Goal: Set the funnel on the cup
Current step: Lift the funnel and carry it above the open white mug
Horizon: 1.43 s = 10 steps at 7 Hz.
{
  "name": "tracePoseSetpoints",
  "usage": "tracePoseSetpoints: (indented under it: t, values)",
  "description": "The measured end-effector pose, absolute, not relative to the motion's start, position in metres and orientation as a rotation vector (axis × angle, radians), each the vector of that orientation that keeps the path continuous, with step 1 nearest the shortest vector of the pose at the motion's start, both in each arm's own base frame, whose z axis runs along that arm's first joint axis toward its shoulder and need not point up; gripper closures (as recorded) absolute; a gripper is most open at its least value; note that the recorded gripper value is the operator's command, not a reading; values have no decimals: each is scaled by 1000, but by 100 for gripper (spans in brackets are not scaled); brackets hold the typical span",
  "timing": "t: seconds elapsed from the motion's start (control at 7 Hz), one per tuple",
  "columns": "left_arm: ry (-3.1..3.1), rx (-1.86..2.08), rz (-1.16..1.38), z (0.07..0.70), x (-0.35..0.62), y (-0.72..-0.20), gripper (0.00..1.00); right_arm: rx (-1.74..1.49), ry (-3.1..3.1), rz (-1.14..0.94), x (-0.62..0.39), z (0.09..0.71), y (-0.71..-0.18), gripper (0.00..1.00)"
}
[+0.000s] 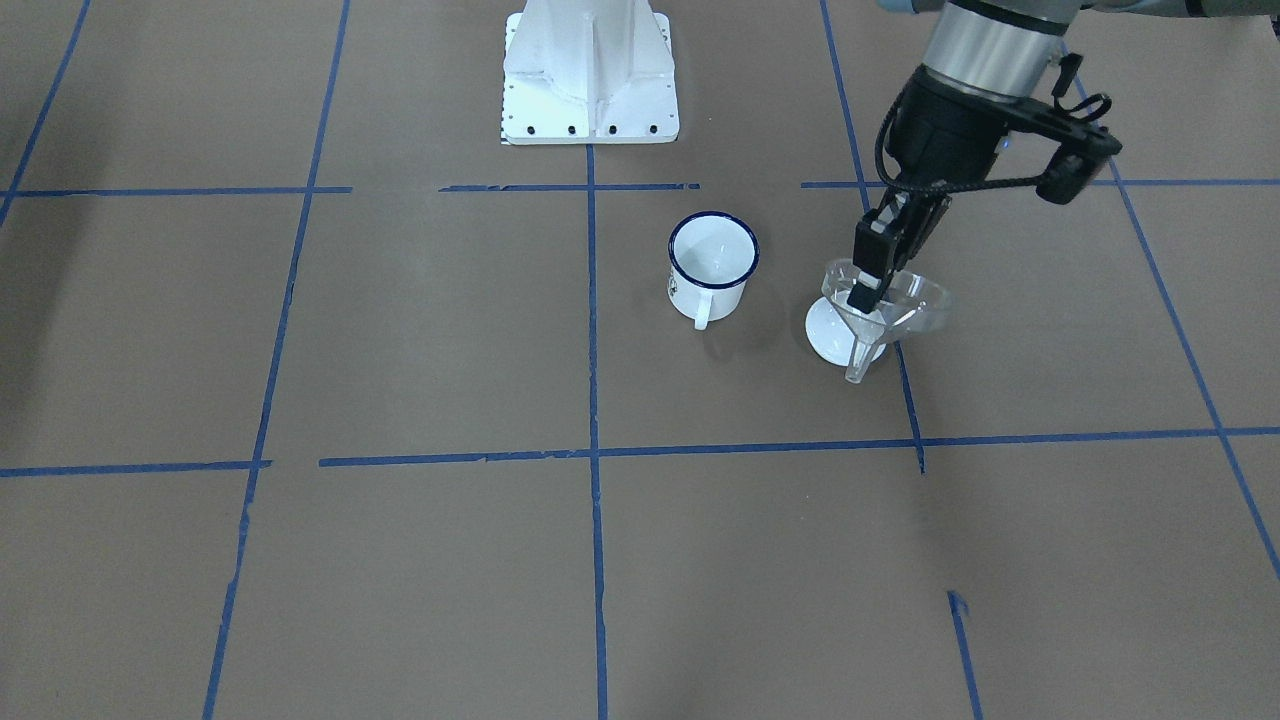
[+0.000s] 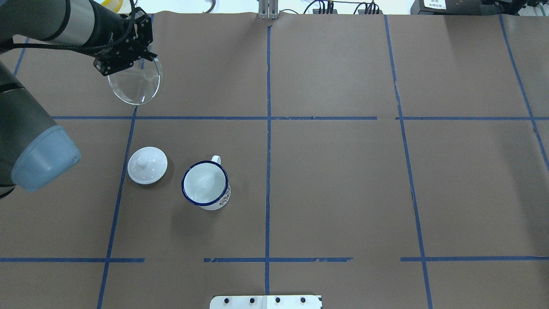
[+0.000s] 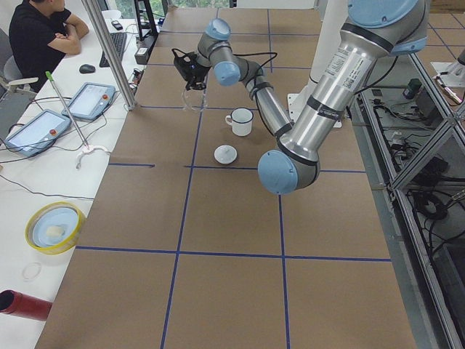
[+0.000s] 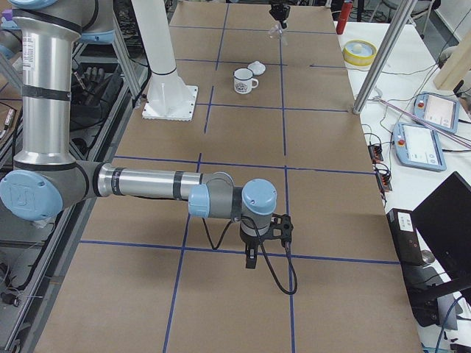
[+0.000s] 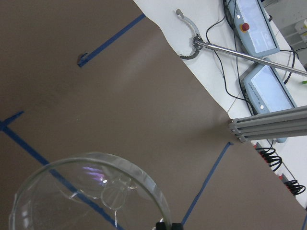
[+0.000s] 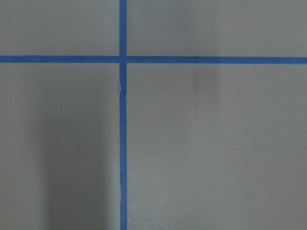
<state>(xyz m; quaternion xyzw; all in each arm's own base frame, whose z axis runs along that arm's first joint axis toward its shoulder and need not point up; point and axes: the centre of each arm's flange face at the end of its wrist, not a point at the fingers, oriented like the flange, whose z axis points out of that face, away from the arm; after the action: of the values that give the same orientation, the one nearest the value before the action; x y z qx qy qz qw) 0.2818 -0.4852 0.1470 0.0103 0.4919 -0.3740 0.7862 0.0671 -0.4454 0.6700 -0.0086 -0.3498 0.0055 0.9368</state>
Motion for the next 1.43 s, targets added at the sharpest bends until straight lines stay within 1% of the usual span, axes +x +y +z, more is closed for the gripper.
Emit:
tracePoseSetpoints:
  t: [0.29,0.57,0.86,1.29,1.43]
  values:
    - [931,-61,-635,123,343,-426,100,-17,-715,11,67,670,-445,0]
    - [839,-61,-510,118,396,-381,100,-18,-715,11,67,670,-445,0]
    - [769,-27,-461,120,439,-367,100,-18,-715,11,67,670,-445,0]
    - [750,-6,-449,119,471,-371,100,-18,-715,11,67,670,-445,0]
    - [761,0,-446,123,482,-375,20,-18,-715,11,67,670,-445,0]
